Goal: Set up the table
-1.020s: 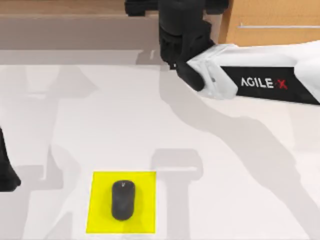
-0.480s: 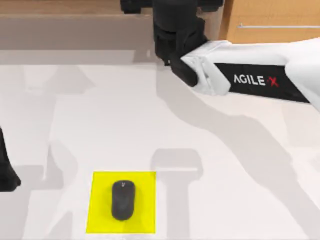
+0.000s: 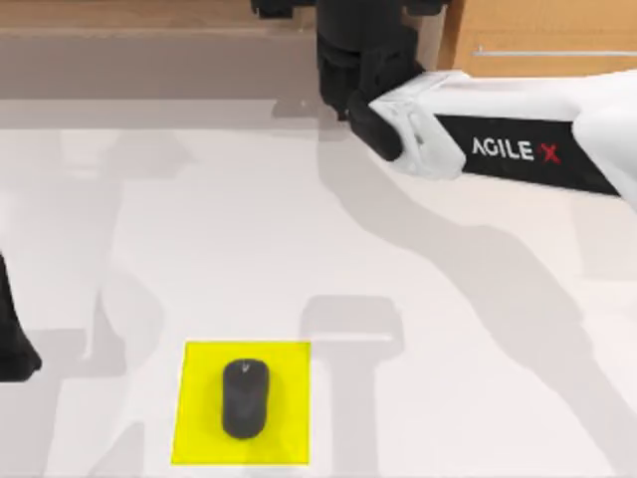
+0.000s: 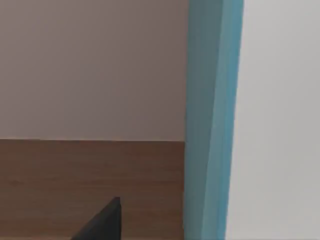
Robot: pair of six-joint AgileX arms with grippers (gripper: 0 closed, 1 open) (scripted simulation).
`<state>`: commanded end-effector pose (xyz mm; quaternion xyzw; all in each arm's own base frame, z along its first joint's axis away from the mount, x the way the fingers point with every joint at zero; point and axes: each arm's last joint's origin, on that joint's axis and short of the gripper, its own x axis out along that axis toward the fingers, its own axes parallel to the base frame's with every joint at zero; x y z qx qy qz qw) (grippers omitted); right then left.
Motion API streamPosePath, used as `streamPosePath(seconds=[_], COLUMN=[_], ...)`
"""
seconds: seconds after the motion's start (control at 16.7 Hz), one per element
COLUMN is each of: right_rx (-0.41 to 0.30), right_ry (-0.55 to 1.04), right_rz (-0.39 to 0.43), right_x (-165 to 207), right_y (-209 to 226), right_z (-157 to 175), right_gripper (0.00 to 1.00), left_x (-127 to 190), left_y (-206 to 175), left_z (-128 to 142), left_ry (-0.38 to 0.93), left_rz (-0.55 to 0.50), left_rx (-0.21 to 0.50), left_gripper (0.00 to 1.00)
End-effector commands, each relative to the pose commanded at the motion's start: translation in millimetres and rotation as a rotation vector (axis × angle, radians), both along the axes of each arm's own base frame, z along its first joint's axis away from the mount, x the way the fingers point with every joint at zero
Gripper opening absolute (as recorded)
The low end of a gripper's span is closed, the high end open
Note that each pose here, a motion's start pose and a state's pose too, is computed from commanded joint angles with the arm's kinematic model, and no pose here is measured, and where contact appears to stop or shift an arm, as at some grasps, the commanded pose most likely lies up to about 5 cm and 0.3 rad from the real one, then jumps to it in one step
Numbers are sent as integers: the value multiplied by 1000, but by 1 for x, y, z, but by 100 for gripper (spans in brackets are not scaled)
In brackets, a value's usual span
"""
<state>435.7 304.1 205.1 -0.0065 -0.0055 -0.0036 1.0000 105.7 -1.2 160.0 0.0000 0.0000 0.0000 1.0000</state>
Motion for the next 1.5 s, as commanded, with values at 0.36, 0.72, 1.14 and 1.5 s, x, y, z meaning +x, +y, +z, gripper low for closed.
streamPosePath(seconds=[0.36, 0.72, 1.14, 1.5], right_rx=[0, 0, 0, 93], right_ry=[0, 0, 0, -20], right_rz=[0, 0, 0, 55], right_x=[0, 0, 0, -31], right_y=[0, 0, 0, 28], right_z=[0, 0, 0, 14], right_gripper=[40, 0, 0, 0], left_x=[0, 0, 0, 0], left_y=[0, 0, 0, 0], left_z=[0, 0, 0, 0], left_ry=[0, 0, 0, 0], left_rz=[0, 0, 0, 0], left_rx=[0, 0, 0, 0], left_gripper=[100, 100, 100, 100])
